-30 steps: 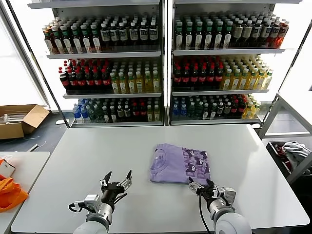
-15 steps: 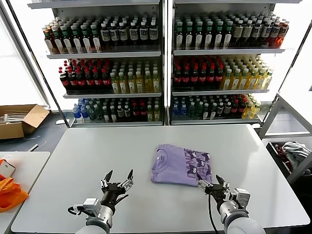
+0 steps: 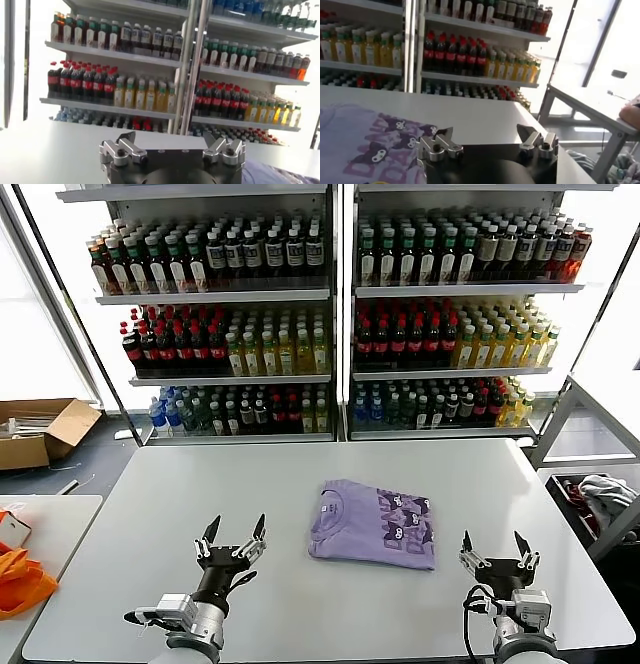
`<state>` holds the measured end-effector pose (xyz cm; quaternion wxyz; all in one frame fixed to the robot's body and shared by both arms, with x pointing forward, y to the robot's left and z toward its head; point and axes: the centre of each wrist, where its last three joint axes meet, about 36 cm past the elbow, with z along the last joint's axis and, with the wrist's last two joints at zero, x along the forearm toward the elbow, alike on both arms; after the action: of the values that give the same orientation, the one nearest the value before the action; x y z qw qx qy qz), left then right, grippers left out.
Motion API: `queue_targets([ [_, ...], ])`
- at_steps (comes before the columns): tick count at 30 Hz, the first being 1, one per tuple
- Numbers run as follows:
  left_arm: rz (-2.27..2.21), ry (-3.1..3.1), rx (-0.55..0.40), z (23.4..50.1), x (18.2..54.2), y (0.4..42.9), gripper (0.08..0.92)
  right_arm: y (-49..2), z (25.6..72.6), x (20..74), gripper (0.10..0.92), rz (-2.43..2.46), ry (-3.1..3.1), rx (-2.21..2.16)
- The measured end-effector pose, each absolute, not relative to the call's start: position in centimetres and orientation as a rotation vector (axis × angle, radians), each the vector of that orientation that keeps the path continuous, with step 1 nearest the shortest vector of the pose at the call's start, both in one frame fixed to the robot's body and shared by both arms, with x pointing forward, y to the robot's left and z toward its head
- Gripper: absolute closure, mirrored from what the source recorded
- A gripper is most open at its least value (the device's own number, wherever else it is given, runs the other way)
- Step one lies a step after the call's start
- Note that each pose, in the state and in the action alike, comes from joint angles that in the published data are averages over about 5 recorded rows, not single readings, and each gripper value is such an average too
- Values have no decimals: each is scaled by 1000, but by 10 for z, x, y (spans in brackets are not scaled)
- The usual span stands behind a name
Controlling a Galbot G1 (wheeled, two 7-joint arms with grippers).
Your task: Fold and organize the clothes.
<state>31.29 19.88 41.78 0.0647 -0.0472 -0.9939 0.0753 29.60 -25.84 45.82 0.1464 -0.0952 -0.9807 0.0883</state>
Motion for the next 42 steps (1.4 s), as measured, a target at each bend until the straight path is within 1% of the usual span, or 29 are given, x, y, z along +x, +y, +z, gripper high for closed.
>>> queue_targets([
  [8, 163, -3041, -138, 423, 311, 201, 177, -263, 458, 295, 200, 312, -2859, -344],
  [15, 125, -3046, -144, 419, 312, 198, 177, -268, 461, 297, 200, 358, -2875, -378],
  [29, 41, -3061, -132, 423, 311, 211, 177, -270, 452, 300, 200, 386, -2866, -362],
  [42, 43, -3044, -124, 422, 311, 214, 177, -267, 449, 300, 200, 388, -2865, -312],
])
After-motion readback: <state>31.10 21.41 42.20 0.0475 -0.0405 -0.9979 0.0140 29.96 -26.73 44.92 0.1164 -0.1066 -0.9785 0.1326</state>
